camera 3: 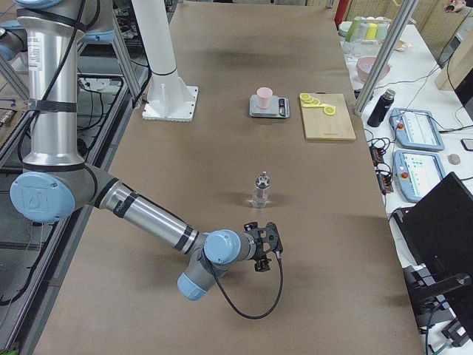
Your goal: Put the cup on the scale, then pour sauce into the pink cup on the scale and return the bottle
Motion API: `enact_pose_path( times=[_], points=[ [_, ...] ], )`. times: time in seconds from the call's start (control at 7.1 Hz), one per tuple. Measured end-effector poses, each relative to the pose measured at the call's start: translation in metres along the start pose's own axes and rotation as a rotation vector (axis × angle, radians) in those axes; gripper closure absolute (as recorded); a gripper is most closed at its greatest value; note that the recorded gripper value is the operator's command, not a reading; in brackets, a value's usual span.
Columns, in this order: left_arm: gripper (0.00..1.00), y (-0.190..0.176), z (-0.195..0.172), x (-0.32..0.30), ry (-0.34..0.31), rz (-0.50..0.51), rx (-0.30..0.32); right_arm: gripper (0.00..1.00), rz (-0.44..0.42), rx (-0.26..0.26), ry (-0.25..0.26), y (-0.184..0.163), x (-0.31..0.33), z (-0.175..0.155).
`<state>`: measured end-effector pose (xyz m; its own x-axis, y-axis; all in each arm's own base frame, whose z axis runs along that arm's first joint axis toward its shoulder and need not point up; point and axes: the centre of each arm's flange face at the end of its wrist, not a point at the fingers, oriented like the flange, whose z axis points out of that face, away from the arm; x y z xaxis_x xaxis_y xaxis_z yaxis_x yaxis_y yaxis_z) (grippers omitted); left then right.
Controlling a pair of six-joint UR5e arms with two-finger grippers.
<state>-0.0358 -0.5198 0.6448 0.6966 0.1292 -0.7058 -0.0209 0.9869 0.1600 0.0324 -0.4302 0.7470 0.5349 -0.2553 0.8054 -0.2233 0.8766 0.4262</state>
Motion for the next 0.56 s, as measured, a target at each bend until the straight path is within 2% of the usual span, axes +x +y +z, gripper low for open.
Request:
enact_pose_path(
  times=[0.28,0.56],
  points=[
    [0.01,-0.001,-0.001,0.001,0.0,0.004,0.004,0.0,0.098,-0.076,0.097,-0.044,-0.001,-0.01],
    [0.01,-0.001,-0.001,0.002,0.0,0.01,0.009,0.0,0.152,-0.167,0.203,-0.092,0.003,-0.04]
  ],
)
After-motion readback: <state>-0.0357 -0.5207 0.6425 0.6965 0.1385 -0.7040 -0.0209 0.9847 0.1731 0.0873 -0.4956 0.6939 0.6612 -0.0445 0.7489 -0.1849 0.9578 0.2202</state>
